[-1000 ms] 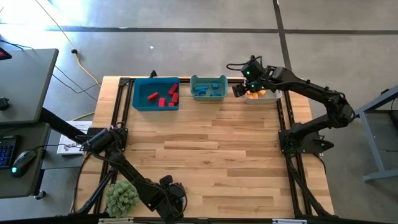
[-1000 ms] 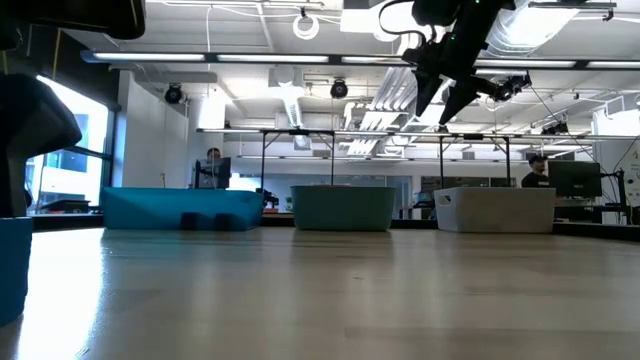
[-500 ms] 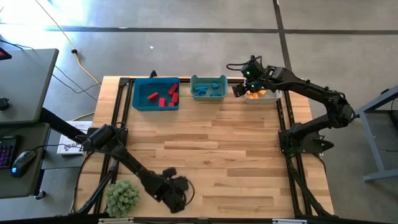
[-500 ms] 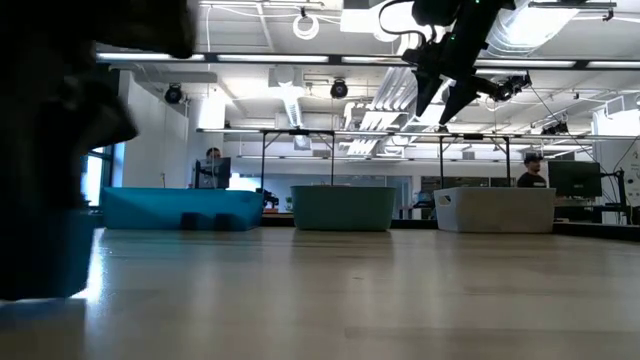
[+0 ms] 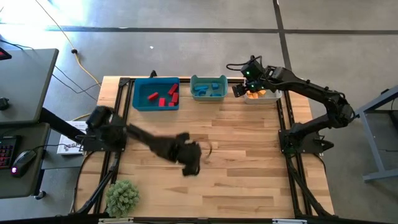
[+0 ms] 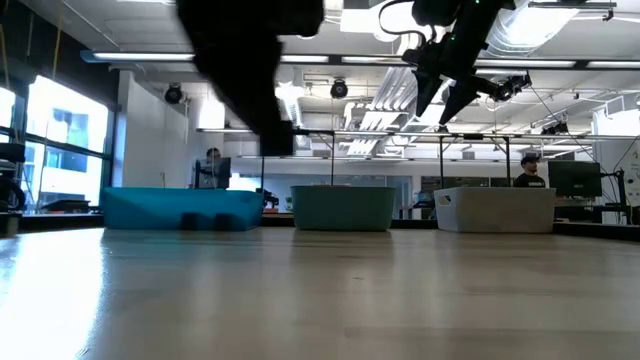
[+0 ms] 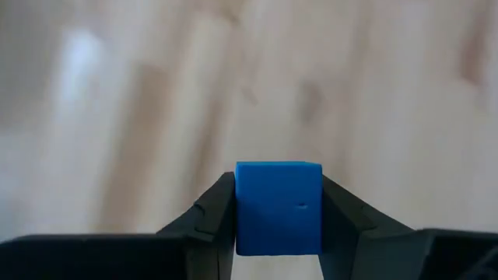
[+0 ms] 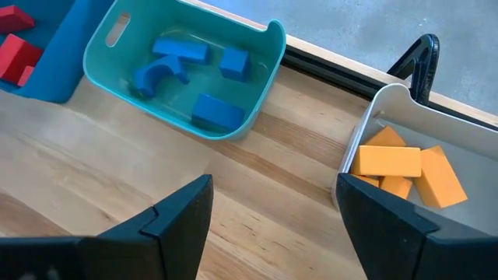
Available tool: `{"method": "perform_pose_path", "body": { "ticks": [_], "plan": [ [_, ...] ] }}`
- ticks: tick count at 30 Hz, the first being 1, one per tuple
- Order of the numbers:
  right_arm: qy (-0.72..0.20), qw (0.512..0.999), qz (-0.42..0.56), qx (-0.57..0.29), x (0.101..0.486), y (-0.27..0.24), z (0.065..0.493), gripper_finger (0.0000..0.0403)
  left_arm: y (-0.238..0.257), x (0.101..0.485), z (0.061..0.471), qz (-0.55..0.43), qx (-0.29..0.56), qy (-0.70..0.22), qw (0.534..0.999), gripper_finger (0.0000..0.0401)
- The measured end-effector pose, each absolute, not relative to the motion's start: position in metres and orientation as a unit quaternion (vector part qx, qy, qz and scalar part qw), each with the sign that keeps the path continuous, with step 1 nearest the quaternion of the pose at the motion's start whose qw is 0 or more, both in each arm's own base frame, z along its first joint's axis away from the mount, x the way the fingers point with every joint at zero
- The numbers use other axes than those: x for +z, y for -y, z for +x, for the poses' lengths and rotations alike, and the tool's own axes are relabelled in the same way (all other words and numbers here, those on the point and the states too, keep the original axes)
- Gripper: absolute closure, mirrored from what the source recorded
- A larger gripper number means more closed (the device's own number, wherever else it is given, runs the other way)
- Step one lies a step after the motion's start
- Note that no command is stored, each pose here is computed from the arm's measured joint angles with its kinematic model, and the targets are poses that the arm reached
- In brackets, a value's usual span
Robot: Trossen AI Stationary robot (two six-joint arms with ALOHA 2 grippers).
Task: Sort & place blocks by color
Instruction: Put the blue block into the green bin
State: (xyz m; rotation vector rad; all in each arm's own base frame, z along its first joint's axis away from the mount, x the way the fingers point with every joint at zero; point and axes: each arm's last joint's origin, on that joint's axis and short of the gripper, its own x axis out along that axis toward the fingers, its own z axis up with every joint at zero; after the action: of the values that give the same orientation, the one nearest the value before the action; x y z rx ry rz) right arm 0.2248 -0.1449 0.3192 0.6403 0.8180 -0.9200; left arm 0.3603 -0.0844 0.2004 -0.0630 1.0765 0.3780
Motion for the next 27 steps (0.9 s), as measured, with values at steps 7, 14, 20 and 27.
{"method": "perform_pose_path", "body": {
  "ticks": [7, 14, 20, 27],
  "plan": [
    [-0.371, 0.765, 0.306, -0.429, 0.319, 0.145, 0.225, 0.0144, -0.008, 0.236, 0.368, -0.003, 0.202, -0.459, 0.865, 0.0298],
    [-0.356, 0.755, 0.329, -0.441, 0.319, 0.145, 0.225, 0.0144, -0.095, 0.257, 0.362, 0.008, 0.22, -0.405, 0.887, 0.0298],
    [-0.349, 0.751, 0.326, -0.457, 0.32, 0.146, 0.225, 0.0144, -0.156, 0.265, 0.348, 0.007, 0.238, -0.363, 0.901, 0.0298],
    [-0.329, 0.737, 0.331, -0.489, 0.32, 0.147, 0.224, 0.0144, -0.207, 0.27, 0.329, -0.006, 0.282, -0.325, 0.903, 0.0298]
  ]
}}
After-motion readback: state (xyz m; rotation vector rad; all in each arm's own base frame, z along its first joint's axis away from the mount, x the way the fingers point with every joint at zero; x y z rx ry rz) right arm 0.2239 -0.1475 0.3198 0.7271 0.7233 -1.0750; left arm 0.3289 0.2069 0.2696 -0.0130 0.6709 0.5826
